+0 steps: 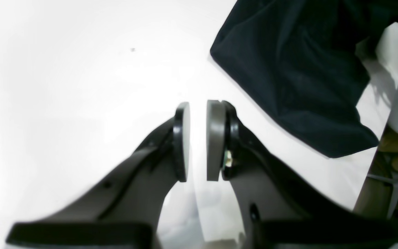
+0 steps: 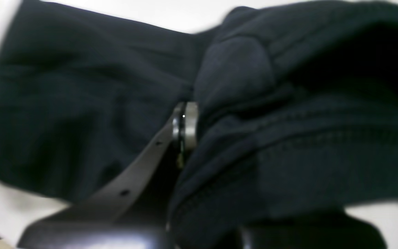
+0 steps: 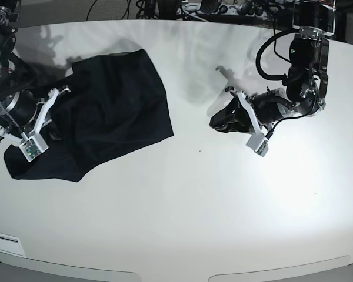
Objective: Fold the T-shirt properly
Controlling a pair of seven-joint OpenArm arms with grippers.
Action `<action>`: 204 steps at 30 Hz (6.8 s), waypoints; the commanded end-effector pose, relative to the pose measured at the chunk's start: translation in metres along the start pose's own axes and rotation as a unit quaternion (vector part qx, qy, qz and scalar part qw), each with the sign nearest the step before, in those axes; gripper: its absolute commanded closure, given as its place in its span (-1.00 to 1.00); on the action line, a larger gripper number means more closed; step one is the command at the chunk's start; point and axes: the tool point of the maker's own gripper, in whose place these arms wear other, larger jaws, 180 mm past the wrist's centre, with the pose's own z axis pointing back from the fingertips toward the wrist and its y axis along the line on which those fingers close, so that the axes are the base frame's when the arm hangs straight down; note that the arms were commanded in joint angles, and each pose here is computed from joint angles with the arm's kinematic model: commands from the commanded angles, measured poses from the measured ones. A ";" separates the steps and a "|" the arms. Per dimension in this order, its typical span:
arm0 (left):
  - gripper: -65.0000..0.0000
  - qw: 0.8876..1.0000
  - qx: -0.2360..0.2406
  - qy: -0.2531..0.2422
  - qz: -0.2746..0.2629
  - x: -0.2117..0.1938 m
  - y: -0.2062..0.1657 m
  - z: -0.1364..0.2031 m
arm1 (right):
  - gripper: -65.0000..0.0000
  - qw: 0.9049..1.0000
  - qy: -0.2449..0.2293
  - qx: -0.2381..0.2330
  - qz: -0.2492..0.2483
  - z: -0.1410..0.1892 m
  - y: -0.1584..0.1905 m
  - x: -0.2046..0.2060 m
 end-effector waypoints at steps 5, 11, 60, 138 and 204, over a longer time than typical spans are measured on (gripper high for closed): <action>0.67 1.000 -0.001 -0.025 -0.011 0.017 0.000 0.004 | 1.00 0.992 -0.078 0.089 -0.030 0.001 0.046 0.024; 0.67 1.000 -0.003 -0.026 -0.010 0.017 0.000 0.004 | 1.00 0.979 -0.140 0.133 -0.059 -0.005 0.078 0.042; 1.00 0.963 -0.109 0.191 -0.154 -0.104 -0.086 -0.072 | 1.00 0.978 0.014 0.192 0.084 -0.202 0.063 0.015; 1.00 0.974 -0.017 0.103 -0.202 0.074 0.028 -0.035 | 1.00 0.994 -0.101 -0.005 -0.041 -0.038 0.091 0.011; 1.00 0.912 0.175 0.292 0.229 -0.405 0.017 0.083 | 1.00 0.882 0.340 0.116 -0.304 0.000 0.220 -0.408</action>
